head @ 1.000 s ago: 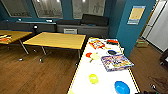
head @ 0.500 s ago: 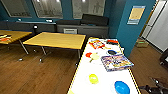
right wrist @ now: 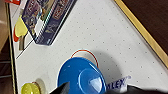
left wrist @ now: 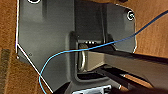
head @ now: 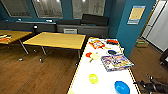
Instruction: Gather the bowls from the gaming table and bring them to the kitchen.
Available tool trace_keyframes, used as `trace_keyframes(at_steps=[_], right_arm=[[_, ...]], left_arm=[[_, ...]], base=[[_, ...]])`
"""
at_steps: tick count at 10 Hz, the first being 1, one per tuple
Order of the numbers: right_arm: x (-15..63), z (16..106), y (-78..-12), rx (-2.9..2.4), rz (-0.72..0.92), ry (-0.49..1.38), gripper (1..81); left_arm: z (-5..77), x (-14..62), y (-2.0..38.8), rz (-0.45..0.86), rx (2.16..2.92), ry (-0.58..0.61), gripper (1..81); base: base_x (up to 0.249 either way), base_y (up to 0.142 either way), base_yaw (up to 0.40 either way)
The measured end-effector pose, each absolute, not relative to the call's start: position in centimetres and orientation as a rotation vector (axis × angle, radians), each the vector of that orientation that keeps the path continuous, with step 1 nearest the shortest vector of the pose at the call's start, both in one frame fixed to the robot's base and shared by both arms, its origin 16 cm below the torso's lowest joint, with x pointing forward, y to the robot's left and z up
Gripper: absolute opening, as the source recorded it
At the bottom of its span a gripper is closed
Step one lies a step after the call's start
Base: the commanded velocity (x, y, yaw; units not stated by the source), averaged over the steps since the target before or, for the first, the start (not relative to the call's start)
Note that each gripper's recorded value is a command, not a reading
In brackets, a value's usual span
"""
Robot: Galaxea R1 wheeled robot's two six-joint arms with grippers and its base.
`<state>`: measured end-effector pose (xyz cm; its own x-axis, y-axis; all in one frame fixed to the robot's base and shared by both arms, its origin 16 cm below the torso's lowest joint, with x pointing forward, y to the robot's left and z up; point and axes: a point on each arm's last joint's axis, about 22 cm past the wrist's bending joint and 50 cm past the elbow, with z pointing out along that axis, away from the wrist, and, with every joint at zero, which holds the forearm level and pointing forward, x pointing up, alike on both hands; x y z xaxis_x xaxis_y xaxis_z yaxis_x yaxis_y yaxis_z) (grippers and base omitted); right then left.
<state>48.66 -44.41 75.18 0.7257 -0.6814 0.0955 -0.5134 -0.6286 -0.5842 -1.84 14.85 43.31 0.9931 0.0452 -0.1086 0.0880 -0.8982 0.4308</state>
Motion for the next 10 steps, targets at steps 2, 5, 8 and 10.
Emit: trace_keyframes(at_steps=[2,5,8,10], right_arm=[[49.3,74.3,-45.0,-2.405,-0.432,0.927,81.1],[49.9,73.6,-48.4,-2.434,-0.477,0.993,81.1],[53.2,75.4,-48.9,-2.423,-0.541,0.988,81.1],[54.1,74.2,-45.6,-2.419,-0.494,0.95,81.1]], left_arm=[[43.3,-1.8,14.9,-0.132,2.687,0.094,81.1],[43.3,-1.9,14.9,-0.134,2.689,0.094,81.1],[43.3,-1.7,14.9,-0.136,2.687,0.092,81.1],[43.3,-1.6,14.7,-0.137,2.685,0.09,81.1]], base=[[0.0,0.0,0.0],[0.0,0.0,0.0],[0.0,0.0,0.0],[0.0,0.0,0.0]])
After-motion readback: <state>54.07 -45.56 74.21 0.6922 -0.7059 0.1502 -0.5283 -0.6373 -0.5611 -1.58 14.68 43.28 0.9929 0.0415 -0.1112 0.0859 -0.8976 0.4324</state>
